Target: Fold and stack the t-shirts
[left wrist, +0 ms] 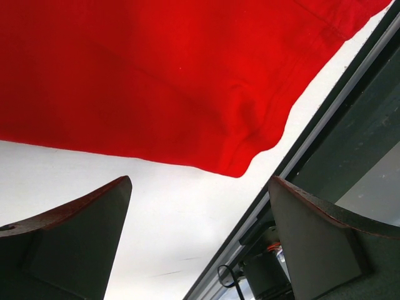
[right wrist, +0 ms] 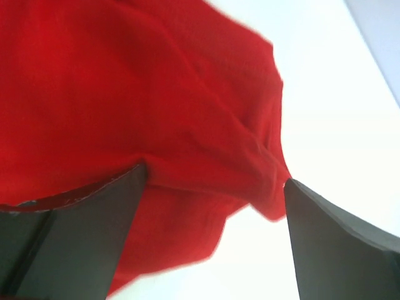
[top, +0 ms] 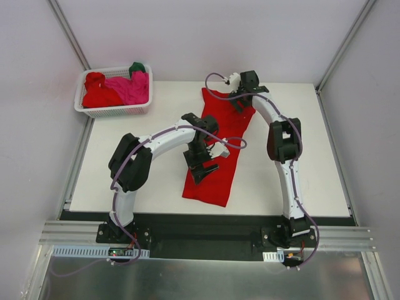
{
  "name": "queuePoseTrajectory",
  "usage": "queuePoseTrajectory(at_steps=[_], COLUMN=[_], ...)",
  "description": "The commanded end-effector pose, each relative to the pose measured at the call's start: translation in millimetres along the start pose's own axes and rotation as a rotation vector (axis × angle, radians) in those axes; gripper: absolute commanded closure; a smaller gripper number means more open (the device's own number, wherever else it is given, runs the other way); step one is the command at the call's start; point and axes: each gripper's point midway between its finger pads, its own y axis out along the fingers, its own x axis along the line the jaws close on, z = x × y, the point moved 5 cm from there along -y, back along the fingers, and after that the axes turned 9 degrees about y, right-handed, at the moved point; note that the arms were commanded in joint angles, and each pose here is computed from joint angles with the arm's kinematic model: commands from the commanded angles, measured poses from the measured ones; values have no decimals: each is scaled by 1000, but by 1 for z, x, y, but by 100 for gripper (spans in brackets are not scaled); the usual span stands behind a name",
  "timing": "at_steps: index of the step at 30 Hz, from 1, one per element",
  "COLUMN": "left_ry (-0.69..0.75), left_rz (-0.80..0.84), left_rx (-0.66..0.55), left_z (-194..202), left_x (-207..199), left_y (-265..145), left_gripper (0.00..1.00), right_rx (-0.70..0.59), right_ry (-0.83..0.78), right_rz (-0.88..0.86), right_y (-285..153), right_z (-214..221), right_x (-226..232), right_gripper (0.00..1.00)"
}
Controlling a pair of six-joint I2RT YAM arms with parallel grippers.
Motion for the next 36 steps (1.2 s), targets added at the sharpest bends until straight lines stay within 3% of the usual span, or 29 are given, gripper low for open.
queuePoseTrajectory(at_steps=[1,12,17,26,36], left_ry=[24,37,39,43,50], left_rz=[17,24,26,33,38], left_rx=[-2,6,12,16,10], left_z=[-4,3,3,6,3], left_x=[-7,-16,-18,-21,-19], left_y=[-5,-4,-3,-1,0], left_gripper=[8,9,9,10,10], right_rx=[16,-10,124,253,449], right_ry=[-3,30,29,10,-50], right_rz=[91,113,113,28,-125], right_y=[-67,-109,-84,-55,-74], right_z=[-22,-41,-3,32,72], right_x=[-35,-49,-41,-20,1], right_gripper=[4,4,4,4,4])
